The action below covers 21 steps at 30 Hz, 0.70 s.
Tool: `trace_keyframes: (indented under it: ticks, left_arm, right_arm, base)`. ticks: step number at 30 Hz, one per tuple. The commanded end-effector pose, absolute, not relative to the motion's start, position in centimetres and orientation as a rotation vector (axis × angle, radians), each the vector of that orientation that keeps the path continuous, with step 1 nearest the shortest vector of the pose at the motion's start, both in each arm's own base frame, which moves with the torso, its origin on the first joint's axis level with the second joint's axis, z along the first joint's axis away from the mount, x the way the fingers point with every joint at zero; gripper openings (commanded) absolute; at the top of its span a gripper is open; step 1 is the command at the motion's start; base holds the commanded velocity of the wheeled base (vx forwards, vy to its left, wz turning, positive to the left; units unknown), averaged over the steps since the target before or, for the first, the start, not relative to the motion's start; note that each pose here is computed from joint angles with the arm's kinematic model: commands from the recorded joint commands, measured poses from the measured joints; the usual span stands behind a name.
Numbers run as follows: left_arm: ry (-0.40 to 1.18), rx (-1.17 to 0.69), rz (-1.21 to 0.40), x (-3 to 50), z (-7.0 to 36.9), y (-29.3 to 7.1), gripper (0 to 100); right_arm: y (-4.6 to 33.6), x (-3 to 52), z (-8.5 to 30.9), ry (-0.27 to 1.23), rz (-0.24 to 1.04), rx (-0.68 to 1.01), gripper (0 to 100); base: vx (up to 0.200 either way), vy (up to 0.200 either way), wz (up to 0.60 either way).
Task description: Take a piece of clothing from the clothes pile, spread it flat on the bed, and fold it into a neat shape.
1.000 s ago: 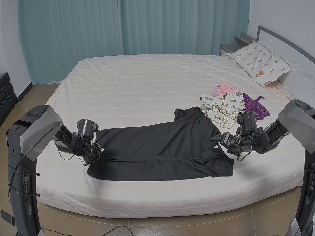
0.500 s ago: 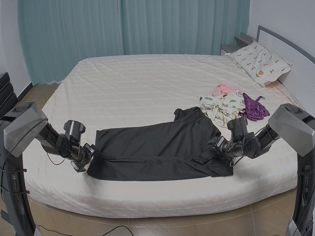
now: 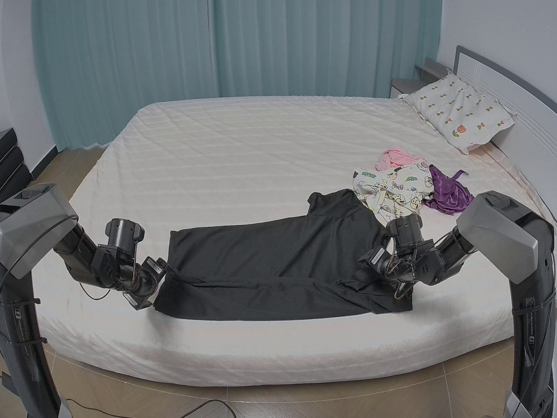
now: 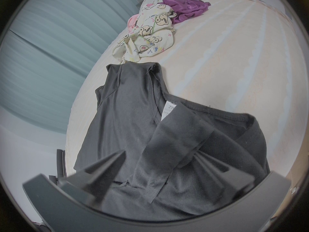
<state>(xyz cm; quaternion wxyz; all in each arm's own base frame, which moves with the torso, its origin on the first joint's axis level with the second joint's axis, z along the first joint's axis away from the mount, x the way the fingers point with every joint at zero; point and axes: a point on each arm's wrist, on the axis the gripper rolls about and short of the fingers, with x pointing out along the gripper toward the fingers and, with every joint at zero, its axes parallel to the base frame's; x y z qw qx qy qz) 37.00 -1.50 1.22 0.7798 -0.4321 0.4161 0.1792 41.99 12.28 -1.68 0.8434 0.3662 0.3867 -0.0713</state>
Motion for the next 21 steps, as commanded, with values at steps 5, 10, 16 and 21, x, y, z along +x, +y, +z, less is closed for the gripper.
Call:
trace_keyframes:
  ticks: [5, 10, 16, 21]
  left_arm:
    - [0.902, -0.935, 0.388, 36.9, 1.2, -1.5, 100]
    - [0.905, -0.934, 0.389, 36.9, 1.1, -1.5, 100]
    - [0.912, -0.931, 0.393, 36.7, 0.9, -1.5, 100]
    - [0.903, -0.931, 0.385, 36.6, 0.9, -1.5, 100]
  right_arm:
    - [12.1, 42.5, -2.0, 0.789, -0.186, 0.773, 0]
    - [11.9, 42.0, -0.1, 0.767, -0.175, 0.78, 0]
    - [11.7, 41.0, 2.2, 0.746, -0.159, 0.787, 0]
    - [11.4, 40.2, 4.2, 0.755, -0.153, 0.787, 0]
  base:
    - [0.0, 0.0, 0.0]
    - [0.0, 0.0, 0.0]
    - [0.0, 0.0, 0.0]
    - [0.0, 0.0, 0.0]
